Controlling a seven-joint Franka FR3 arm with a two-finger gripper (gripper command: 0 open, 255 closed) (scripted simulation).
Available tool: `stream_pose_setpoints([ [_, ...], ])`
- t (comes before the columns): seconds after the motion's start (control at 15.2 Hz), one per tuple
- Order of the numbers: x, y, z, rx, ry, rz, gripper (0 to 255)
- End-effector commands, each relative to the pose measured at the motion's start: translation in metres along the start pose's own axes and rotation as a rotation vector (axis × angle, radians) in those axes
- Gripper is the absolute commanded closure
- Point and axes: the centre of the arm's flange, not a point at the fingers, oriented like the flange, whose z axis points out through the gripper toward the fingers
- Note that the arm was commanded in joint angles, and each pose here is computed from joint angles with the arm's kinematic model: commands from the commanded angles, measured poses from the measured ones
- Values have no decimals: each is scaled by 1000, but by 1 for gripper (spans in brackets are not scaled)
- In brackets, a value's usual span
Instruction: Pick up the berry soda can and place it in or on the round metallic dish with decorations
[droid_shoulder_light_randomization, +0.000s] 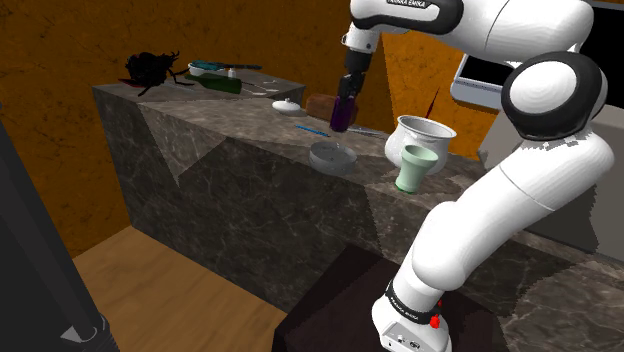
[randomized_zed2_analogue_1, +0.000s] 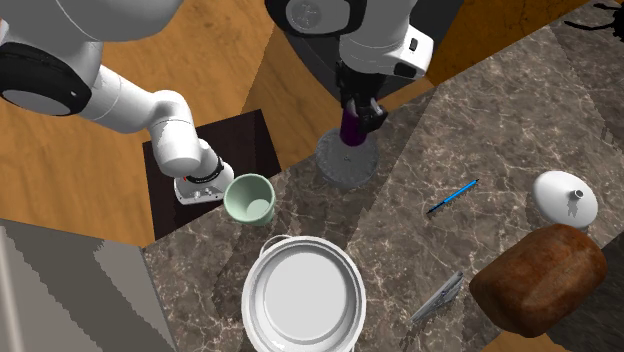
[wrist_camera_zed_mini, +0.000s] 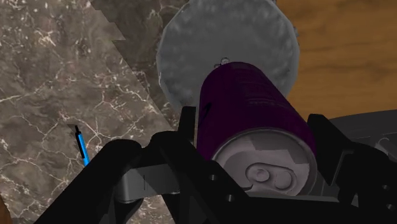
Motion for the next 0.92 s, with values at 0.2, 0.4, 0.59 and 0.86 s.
stream_pose_setpoints([
  [0.2, -1, -2, 26, 0, 1, 0, 255],
  [0.4, -1, -2, 42, 0, 1, 0, 255],
  [0.59, -1, -2, 58, 0, 1, 0, 255],
  [0.86, -2, -2, 79, 0, 1, 0, 255],
])
